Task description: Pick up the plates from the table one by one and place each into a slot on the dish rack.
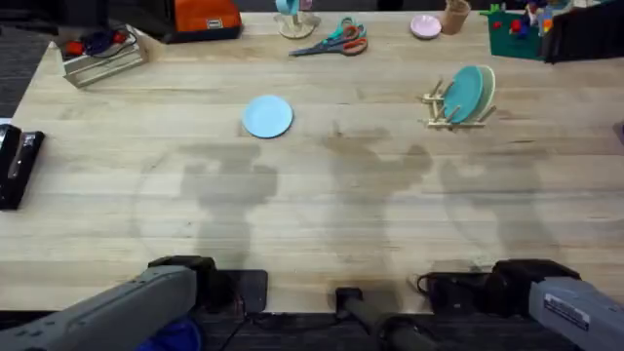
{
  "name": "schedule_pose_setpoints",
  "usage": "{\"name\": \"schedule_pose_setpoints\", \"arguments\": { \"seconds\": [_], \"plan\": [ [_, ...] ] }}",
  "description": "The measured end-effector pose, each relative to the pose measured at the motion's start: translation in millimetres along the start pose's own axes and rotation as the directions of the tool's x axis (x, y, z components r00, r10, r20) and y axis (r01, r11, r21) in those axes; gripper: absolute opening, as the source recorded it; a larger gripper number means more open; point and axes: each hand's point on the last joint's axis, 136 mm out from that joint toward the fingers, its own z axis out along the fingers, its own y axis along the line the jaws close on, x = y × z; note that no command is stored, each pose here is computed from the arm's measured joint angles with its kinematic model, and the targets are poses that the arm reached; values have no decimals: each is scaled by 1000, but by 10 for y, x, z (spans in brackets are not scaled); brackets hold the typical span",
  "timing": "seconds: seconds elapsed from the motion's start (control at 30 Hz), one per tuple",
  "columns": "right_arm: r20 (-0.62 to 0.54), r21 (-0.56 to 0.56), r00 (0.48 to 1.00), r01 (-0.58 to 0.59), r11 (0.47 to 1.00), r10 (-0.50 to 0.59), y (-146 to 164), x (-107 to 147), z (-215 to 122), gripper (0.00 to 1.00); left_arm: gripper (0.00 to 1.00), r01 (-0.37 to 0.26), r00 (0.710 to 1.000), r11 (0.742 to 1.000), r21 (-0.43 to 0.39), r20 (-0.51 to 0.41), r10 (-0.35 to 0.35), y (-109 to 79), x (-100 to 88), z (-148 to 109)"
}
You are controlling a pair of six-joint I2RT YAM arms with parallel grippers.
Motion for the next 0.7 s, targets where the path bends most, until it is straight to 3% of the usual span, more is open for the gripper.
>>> {"name": "schedule_pose_setpoints", "arguments": {
  "seconds": [0.4,0.43,0.47,0.6,0.63,0.7],
  "plan": [
    [16,1,1000,1,1000,-1,-2,-41,0,993,975,1,1000,1000,0,0,-1,0,-1,-1],
    [16,1,1000,1,1000,-1,-3,-41,1,993,918,-2,1000,1000,0,0,2,0,-1,-1],
    [16,1,1000,1,1000,-1,-2,-40,1,993,797,-4,1000,1000,0,0,4,0,-1,-1],
    [16,1,1000,1,1000,-1,-2,-40,1,995,180,-3,1000,1000,0,1,3,0,-1,-2],
    [17,1,1000,1,1000,-1,-2,-41,0,995,81,-8,1000,1000,0,1,8,0,-2,-3],
    [16,1,1000,1,1000,-1,-3,-41,1,995,45,-8,1000,1000,0,1,8,0,-2,-3]
  ]
}}
